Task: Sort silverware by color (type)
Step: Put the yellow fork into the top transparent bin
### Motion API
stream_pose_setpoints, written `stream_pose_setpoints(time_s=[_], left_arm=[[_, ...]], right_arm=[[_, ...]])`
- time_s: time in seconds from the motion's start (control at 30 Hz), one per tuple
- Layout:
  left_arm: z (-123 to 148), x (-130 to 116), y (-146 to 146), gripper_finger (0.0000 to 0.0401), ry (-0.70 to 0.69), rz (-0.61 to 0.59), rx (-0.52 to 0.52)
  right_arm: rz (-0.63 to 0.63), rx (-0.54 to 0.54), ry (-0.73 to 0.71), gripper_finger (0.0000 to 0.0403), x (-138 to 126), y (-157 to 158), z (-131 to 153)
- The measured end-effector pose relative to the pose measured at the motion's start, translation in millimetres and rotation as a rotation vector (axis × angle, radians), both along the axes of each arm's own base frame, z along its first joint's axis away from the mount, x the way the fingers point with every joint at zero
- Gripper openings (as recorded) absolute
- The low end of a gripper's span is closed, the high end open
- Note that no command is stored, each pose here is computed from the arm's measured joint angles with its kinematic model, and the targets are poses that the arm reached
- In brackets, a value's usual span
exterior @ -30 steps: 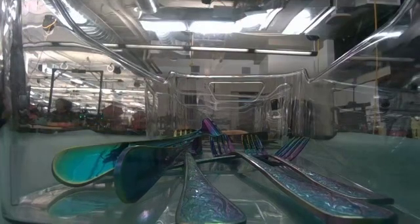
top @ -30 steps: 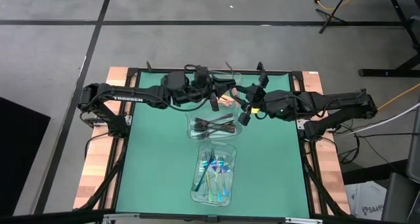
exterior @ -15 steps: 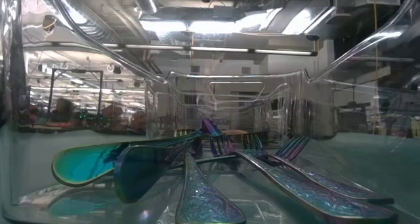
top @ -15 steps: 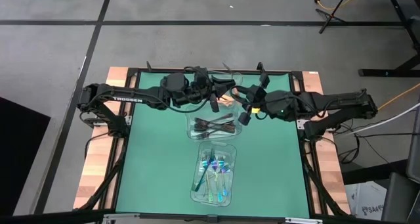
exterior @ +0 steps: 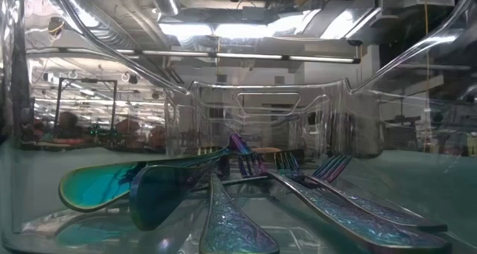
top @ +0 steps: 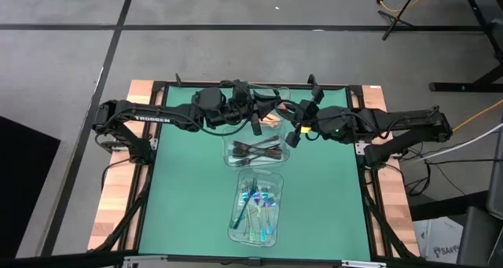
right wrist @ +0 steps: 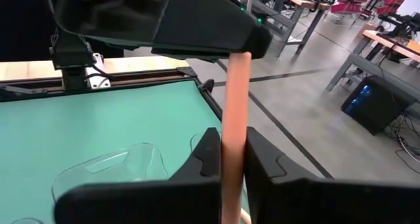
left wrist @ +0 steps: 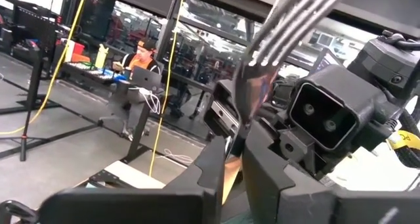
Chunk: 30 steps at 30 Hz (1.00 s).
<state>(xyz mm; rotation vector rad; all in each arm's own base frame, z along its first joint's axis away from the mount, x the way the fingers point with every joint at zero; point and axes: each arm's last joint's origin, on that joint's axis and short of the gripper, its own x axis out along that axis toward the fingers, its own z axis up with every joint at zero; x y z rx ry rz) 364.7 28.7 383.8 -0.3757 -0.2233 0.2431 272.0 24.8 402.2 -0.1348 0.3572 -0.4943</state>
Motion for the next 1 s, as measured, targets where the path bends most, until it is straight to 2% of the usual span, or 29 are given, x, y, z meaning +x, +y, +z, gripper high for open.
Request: stream_pose_setpoints(time_s=[0.27, 0.43, 0.67, 0.83, 1.0], left_arm=[[-4, 1, 0, 0.0075, 0.049, -0.012, 0.008], [-11, 2, 0, 0.0085, 0.135, -0.004, 0.077], [-29, 1, 0, 0.0086, 0.343, -0.002, 0.134], [-50, -4, 0, 0.0086, 0.573, -0.022, 0.155], [-70, -13, -6, 0.0086, 0.810, -0.064, 0.171]], right_arm=[[0.018, 0.002, 0.013, 0.0009, 1, 1, -2], [0.017, 0.001, 0.020, 0.0008, 1, 1, -2], [0.015, -0.013, 0.107, 0.0008, -3, 0, -9], [0.010, -0.025, 0.168, 0.0008, -6, -1, -14], [-0.001, -0.046, 0.201, 0.0009, -5, -16, -15]])
